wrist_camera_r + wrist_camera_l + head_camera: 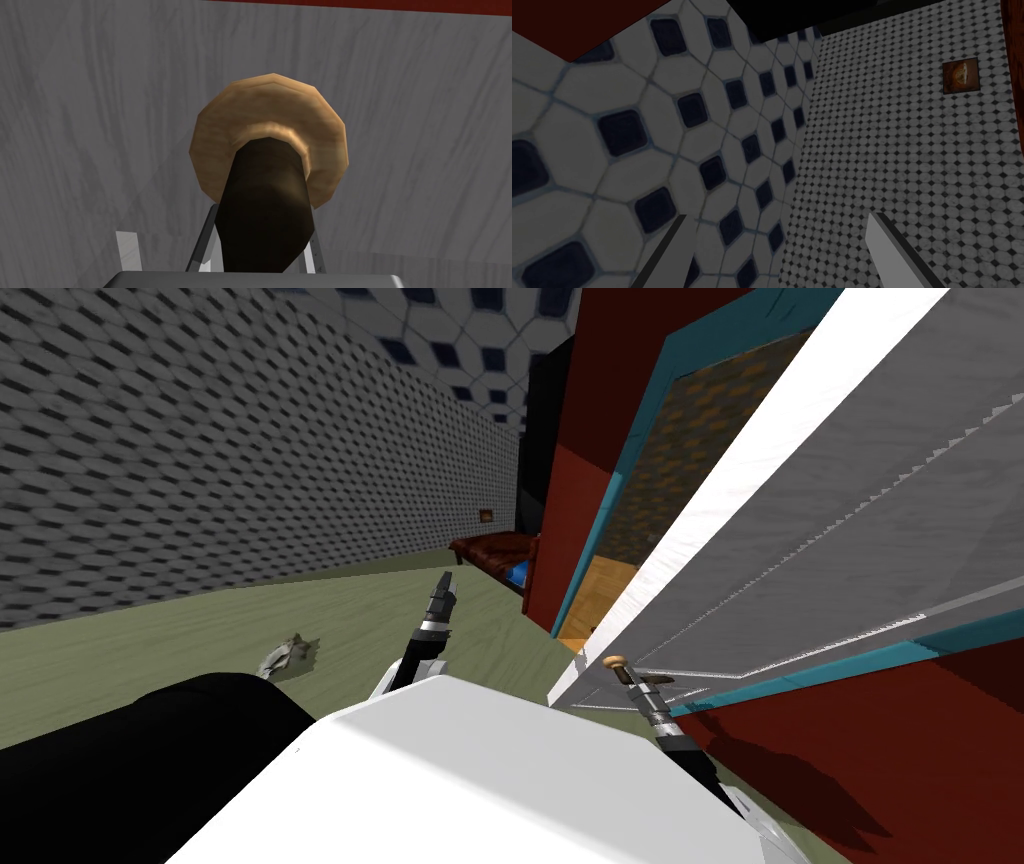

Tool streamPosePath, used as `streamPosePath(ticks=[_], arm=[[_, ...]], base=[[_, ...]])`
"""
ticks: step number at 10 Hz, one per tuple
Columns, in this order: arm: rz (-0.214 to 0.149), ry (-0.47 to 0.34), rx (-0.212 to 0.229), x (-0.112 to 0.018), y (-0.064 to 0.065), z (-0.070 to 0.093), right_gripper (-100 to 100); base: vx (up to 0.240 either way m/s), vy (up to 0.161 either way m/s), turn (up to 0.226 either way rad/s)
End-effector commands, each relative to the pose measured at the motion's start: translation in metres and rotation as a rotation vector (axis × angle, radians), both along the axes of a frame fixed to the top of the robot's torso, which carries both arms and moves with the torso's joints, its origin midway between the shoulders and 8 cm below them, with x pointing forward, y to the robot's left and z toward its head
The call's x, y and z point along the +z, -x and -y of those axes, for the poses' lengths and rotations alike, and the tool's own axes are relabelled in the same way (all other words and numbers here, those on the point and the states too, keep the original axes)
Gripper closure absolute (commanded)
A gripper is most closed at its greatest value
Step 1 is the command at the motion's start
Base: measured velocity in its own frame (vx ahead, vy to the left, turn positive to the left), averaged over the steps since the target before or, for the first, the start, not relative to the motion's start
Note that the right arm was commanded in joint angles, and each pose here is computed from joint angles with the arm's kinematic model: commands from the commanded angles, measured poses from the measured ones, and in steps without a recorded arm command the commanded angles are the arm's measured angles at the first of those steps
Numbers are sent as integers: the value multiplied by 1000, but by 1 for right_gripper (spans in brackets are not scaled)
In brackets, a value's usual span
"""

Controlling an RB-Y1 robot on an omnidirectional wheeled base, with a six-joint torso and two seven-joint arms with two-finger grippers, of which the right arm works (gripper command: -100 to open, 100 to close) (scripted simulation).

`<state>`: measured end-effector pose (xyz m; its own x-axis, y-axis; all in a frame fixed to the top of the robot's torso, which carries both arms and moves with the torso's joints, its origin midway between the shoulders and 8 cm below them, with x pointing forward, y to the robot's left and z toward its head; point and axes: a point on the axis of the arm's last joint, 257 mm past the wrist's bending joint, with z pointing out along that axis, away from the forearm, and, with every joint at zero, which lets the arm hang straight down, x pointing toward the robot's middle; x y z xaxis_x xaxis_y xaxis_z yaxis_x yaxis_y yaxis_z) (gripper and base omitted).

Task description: Pull the door open

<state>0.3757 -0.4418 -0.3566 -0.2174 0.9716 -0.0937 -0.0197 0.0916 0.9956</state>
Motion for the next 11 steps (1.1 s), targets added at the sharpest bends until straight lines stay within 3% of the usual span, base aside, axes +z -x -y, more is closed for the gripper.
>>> streamPosePath(ticks=[1,11], arm=[[-2,4,1,-1,4,3,100],[-3,0,14,-2,14,3,100]], base=[[-213,-99,165],[-170,-89,135]])
